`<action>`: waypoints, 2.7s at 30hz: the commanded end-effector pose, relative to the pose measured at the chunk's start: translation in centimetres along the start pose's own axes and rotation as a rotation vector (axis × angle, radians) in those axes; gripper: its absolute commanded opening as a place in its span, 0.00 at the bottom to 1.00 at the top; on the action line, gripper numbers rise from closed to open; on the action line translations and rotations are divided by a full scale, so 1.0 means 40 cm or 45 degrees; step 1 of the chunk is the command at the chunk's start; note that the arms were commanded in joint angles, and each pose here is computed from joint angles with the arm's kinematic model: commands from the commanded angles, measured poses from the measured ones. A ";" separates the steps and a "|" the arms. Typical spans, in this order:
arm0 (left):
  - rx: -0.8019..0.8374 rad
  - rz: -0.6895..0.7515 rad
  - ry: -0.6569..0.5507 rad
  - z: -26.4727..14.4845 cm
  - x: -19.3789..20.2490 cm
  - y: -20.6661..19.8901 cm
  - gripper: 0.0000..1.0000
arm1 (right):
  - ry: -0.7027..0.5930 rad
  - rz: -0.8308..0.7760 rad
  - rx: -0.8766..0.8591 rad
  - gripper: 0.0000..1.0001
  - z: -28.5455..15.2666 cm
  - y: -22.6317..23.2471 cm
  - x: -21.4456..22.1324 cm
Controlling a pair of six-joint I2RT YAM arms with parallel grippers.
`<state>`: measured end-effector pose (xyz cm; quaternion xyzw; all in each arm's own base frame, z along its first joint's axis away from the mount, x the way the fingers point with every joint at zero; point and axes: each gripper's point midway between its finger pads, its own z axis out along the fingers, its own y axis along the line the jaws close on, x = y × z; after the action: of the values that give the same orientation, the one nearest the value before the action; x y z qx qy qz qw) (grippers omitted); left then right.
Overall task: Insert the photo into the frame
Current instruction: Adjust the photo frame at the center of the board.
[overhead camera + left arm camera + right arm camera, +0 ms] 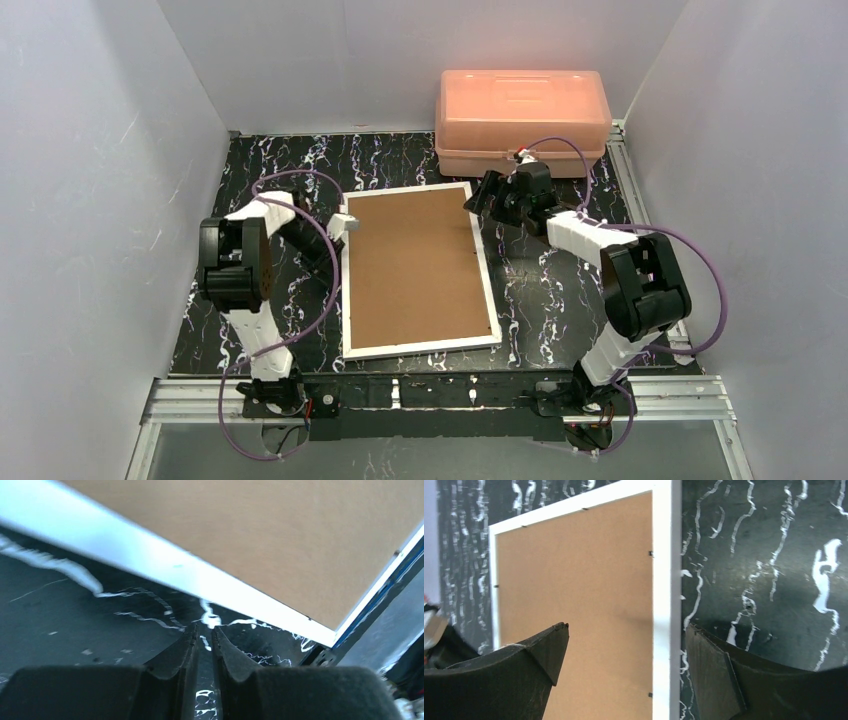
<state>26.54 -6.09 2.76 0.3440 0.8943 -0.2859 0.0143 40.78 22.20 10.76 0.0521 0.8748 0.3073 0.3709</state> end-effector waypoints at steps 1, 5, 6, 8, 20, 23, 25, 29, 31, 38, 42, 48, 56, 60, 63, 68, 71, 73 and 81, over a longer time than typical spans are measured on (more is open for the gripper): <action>-0.096 0.327 0.025 0.005 0.000 -0.038 0.13 | 0.066 -0.055 0.158 0.94 0.009 -0.066 0.041; -0.113 0.364 0.083 0.027 0.018 -0.042 0.13 | 0.149 -0.066 0.109 0.96 0.068 -0.036 0.094; -0.118 0.369 0.088 0.030 0.019 -0.041 0.13 | 0.153 -0.067 0.091 0.96 0.081 -0.022 0.102; -0.122 0.383 0.092 0.033 0.025 -0.044 0.12 | 0.153 -0.061 0.038 0.96 0.100 0.015 0.108; -0.152 0.448 0.141 0.025 0.080 -0.062 0.11 | 0.260 -0.184 -0.233 0.96 0.273 0.308 0.143; -0.139 0.446 0.150 0.030 0.091 -0.066 0.11 | 0.321 -0.216 -0.329 0.96 0.330 0.399 0.166; -0.129 0.444 0.145 0.033 0.089 -0.070 0.11 | 0.354 -0.241 -0.361 0.96 0.358 0.439 0.176; -0.088 0.427 0.121 0.036 0.069 -0.088 0.12 | 0.296 -0.305 -0.357 0.97 0.365 0.478 0.129; -0.061 0.408 0.110 0.029 0.053 -0.100 0.14 | 0.222 -0.373 -0.323 0.98 0.340 0.486 0.076; 0.078 0.356 0.144 -0.070 0.013 -0.167 0.34 | 0.110 -0.516 -0.250 0.99 0.129 0.482 -0.016; 0.104 0.348 0.122 -0.161 -0.022 -0.179 0.35 | 0.213 -0.458 -0.218 0.99 -0.015 0.405 0.077; -0.110 0.154 -0.123 -0.322 -0.190 0.021 0.33 | 0.392 -0.349 -0.138 0.99 -0.199 0.251 0.250; -0.550 -0.199 -0.436 -0.394 -0.350 0.390 0.33 | 0.461 -0.210 -0.078 0.99 -0.298 0.147 0.361; -0.641 -0.309 -0.493 -0.378 -0.369 0.471 0.33 | 0.460 -0.164 -0.116 0.99 -0.304 0.143 0.385; -0.589 -0.385 -0.494 -0.342 -0.357 0.488 0.32 | 0.470 -0.157 -0.119 0.99 -0.295 0.134 0.398; -0.607 -0.510 -0.405 -0.292 -0.294 0.513 0.28 | 0.510 -0.129 -0.122 0.99 -0.273 0.122 0.426; -0.643 -0.576 -0.348 -0.267 -0.249 0.522 0.28 | 0.528 -0.093 -0.146 0.99 -0.259 0.117 0.445; -0.601 -0.571 -0.329 -0.248 -0.234 0.501 0.27 | 0.556 -0.074 -0.168 0.99 -0.254 0.117 0.455; -0.361 -0.531 -0.244 -0.184 -0.168 0.369 0.20 | 0.523 0.024 -0.171 0.99 -0.221 0.097 0.419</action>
<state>47.04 4.66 2.36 0.1059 0.9748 -0.1312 0.1461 20.37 25.91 6.44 -0.0481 0.9231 0.3431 0.1668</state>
